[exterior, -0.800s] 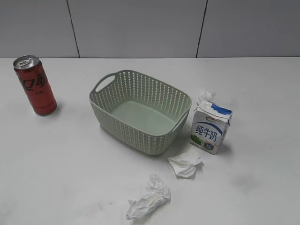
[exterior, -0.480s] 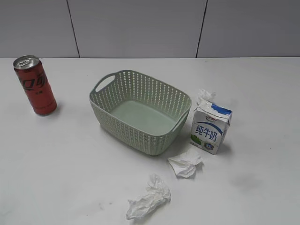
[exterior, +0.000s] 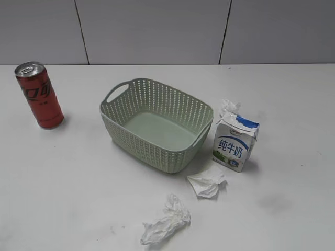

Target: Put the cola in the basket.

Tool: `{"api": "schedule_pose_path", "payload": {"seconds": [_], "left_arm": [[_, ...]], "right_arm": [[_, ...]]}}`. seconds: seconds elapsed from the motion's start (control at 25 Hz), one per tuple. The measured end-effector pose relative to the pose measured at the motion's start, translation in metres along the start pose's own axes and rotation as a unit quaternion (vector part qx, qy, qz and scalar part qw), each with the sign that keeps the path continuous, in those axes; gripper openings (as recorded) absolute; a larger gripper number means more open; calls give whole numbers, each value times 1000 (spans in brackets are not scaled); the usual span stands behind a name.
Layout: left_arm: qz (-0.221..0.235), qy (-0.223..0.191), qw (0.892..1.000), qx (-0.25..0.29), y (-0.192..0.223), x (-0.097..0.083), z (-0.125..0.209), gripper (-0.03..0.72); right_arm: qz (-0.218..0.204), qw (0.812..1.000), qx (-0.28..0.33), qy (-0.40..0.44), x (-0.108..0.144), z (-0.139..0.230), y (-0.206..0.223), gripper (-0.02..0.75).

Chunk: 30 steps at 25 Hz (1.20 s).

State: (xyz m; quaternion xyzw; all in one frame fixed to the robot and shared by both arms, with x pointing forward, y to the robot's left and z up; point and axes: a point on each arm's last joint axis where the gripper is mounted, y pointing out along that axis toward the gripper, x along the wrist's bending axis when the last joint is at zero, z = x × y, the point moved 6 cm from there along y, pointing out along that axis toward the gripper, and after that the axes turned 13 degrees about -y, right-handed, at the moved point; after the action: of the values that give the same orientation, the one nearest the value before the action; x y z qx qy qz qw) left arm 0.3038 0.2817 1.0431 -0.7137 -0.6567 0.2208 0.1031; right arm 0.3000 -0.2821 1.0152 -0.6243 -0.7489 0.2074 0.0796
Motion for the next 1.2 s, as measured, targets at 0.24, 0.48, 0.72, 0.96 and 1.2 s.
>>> {"api": "schedule_pose_path", "payload": {"seconds": [0.24,0.48,0.72,0.96,1.2], "left_arm": [[11,-34,998,56,33,-7,-41,628],[1,-49,989,139,86,-6,-91,631],[-2,-63,975,213,154,-5,-131,627],[-4,-63,950,306,224,-1,-139,620],[-16,7,934,358,282,-14,-130,618]], "right_arm": [[0,1000,0,0,0,0,0,572],[0,1000,0,0,0,0,0,572],[0,1000,0,0,0,0,0,572],[0,1000,0,0,0,0,0,572],[0,1000,0,0,0,0,0,572]]}}
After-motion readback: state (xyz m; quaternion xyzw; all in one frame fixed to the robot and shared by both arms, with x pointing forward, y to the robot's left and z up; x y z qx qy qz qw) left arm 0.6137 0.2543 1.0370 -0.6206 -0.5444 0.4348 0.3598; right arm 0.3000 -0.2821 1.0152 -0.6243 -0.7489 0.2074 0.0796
